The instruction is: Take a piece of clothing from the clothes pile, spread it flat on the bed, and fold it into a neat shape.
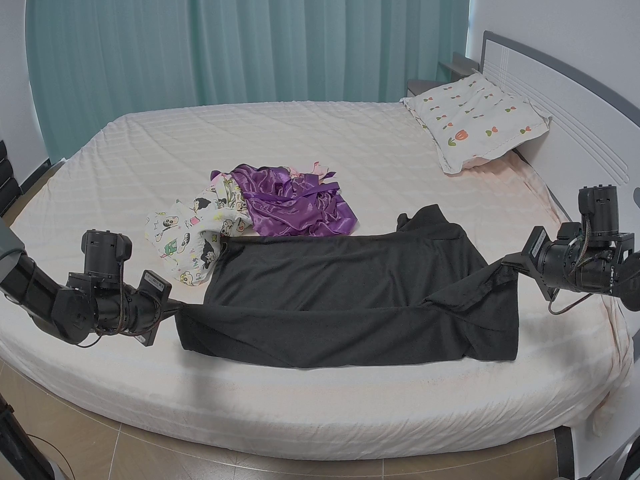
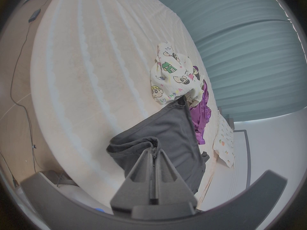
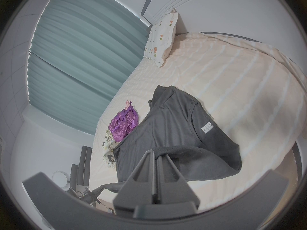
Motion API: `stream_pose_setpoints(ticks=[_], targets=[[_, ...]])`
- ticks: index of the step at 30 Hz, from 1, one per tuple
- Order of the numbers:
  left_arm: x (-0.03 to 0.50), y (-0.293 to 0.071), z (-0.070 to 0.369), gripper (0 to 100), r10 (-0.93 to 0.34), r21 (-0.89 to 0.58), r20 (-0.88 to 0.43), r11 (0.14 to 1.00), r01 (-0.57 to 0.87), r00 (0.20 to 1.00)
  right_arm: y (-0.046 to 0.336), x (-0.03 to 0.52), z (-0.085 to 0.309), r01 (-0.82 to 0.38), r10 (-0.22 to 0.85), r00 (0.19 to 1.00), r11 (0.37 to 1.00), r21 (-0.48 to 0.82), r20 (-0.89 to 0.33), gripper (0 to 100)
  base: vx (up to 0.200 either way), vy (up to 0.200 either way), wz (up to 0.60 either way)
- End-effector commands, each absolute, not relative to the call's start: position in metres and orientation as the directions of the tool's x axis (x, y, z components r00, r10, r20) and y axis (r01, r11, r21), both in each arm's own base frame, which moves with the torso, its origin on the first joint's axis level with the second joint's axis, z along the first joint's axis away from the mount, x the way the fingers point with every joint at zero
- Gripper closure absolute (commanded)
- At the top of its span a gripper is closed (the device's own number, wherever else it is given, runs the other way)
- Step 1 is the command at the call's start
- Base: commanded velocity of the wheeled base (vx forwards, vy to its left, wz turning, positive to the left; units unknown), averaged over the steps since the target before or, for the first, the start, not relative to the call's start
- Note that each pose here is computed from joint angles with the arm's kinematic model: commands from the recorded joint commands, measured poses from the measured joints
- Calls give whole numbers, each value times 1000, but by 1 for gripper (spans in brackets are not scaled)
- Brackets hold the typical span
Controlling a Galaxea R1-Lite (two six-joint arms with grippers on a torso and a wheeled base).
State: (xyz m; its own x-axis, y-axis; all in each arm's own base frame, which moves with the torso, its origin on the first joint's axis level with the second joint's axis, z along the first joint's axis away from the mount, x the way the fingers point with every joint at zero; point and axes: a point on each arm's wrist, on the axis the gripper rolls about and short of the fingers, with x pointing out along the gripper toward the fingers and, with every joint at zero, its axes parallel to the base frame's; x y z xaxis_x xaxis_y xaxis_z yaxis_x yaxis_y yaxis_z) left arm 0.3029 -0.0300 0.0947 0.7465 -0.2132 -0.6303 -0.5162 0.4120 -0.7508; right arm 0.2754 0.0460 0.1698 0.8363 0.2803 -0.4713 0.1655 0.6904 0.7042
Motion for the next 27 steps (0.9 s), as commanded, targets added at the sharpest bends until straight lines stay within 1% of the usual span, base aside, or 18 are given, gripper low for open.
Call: stream_pose_setpoints(ticks=[1,5,9,17,26,27], targets=[[327,-33,83,100,-227,-751,-638,394,-530,736,40,295,154,198,261,832,685,701,-490,100,0,0,0],[338,-38,77,100,-239,-751,-639,402,-524,732,33,300,152,212,249,834,679,702,-493,100,0,0,0],[350,-45,71,100,-248,-750,-640,410,-520,727,28,304,150,208,268,828,668,714,-492,100,0,0,0],[371,-47,63,100,-237,-755,-631,408,-513,739,30,319,136,200,274,831,663,721,-483,100,0,0,0],[390,-46,52,100,-230,-764,-627,366,-531,744,29,329,122,220,271,821,663,716,-503,100,0,0,0],[391,-46,50,0,-230,-762,-631,365,-535,741,29,329,122,220,271,821,662,717,-503,100,0,0,0]])
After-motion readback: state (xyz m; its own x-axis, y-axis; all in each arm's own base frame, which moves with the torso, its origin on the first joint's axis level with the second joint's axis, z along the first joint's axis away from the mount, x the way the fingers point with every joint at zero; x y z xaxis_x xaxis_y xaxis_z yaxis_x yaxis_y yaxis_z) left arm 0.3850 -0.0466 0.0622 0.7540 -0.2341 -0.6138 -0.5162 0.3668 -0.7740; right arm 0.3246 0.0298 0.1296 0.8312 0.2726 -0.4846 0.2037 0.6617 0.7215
